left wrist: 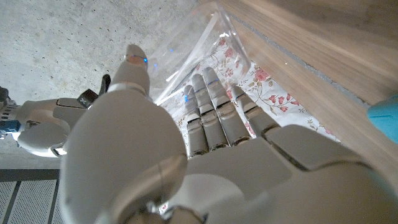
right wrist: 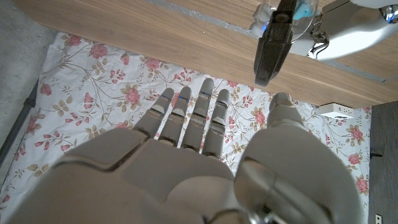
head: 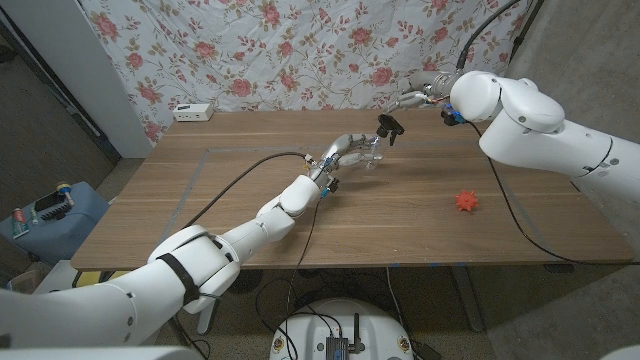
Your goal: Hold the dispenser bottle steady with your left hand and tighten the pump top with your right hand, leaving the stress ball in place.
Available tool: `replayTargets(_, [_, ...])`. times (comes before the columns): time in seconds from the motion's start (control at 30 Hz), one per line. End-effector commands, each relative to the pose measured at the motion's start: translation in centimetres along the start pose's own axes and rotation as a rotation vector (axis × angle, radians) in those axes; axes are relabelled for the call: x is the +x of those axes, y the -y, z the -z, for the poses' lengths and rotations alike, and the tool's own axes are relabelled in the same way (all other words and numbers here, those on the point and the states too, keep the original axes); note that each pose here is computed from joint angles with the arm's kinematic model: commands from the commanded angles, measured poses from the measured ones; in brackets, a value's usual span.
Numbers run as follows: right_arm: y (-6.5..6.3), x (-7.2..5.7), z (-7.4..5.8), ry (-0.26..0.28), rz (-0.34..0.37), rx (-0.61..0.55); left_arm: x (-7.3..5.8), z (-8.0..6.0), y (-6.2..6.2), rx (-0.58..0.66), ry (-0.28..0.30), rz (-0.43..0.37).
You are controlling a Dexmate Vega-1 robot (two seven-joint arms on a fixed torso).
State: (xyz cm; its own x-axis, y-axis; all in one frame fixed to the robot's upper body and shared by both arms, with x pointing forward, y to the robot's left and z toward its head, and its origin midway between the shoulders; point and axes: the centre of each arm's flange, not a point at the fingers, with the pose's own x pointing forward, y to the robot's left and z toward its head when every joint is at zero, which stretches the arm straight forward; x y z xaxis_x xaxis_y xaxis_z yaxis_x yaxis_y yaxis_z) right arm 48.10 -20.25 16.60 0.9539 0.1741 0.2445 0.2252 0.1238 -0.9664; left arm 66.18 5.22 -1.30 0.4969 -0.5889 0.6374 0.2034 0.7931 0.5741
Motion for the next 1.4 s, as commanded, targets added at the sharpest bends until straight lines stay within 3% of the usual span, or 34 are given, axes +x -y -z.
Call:
replayTargets(0.03, [0.6,-0.7,0.3,0.073,0.01,-0.053,-0.2,-0.1,-0.1,-0.011,0.009,-0.009])
replayTargets(0.3, [0.7,-0.8,1.0,0.151,-0.002,-0.01,-0.4,-0.3,-0.1,-0.003,0.014,-0.007])
replayTargets(0.73, [1.1,-1.2,1.9,0.203,-0.017,-0.021,-0.3,-0.6,0.3,0.007,0.021,0.006])
replayTargets(1.4, [1.6,-2.1,2.7,0.205,-0.037,-0.075,-0.8,-0.9,0.5,0.011,0.024,-0.014])
